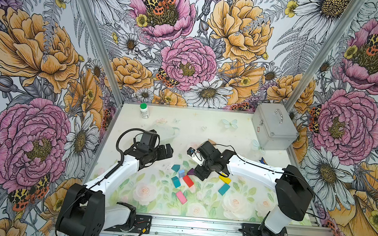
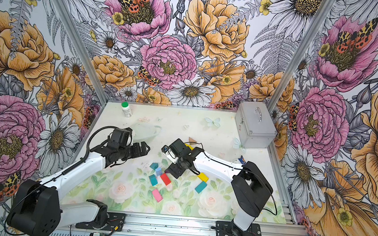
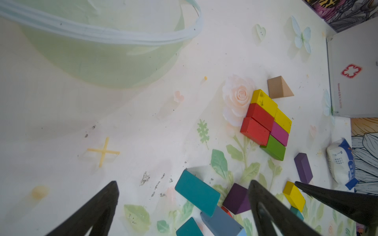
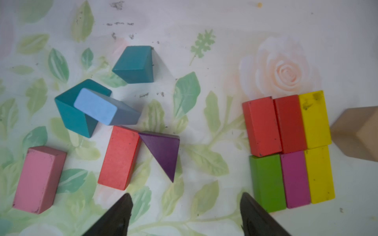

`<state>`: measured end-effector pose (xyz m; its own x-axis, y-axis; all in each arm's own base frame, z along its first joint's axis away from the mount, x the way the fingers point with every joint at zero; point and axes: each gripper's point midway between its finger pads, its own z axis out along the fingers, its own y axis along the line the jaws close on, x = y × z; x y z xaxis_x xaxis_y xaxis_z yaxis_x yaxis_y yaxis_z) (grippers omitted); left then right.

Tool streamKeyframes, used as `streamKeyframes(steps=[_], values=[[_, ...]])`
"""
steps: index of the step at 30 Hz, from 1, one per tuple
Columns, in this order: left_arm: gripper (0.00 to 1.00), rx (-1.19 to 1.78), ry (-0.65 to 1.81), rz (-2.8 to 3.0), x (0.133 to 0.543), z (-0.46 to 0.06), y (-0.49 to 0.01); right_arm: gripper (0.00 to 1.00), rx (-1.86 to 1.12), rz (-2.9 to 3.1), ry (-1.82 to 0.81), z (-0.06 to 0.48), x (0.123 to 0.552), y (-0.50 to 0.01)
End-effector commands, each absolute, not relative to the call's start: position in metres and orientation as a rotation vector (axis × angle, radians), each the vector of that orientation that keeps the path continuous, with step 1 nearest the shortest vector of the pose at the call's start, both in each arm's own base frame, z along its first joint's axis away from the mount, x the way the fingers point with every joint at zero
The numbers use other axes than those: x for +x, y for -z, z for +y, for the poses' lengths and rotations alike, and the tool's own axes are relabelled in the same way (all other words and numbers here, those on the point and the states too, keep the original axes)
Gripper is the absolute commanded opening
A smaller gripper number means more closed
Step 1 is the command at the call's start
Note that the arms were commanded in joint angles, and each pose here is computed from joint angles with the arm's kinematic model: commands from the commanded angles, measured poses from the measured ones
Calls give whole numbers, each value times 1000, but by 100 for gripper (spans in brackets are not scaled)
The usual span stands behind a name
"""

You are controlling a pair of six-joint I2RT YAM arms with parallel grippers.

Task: Assemble a piece of candy with building blocks
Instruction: Adjust the building block at the center of the board, then assemble the building block at the center of the board.

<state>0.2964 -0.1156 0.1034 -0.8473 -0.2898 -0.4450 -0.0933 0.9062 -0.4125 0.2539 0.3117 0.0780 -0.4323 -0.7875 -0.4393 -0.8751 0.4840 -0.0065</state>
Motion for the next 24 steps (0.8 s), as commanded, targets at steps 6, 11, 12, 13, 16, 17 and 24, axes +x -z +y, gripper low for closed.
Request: streamKeyframes(steps=[6, 11, 12, 13, 16, 17, 24], values=[[99, -220, 563, 2564, 287, -132, -107, 78, -1511, 2247, -577, 340, 270, -77], [99, -215, 561, 2566, 290, -133, -108, 63, -1547, 2245, -633, 349, 270, -67], [99, -212, 559, 2565, 290, -133, -108, 63, -1554, 2249, -648, 350, 268, -65], [99, -213, 560, 2566, 290, -133, -108, 63, -1563, 2249, -658, 351, 267, -63], [99, -206, 566, 2565, 289, -134, -108, 63, -1583, 2252, -698, 353, 261, -60], [99, -203, 563, 2564, 289, -134, -108, 64, -1587, 2250, -705, 353, 260, -61], [99, -192, 561, 2575, 290, -136, -106, 65, -1634, 2285, -655, 350, 256, -46]])
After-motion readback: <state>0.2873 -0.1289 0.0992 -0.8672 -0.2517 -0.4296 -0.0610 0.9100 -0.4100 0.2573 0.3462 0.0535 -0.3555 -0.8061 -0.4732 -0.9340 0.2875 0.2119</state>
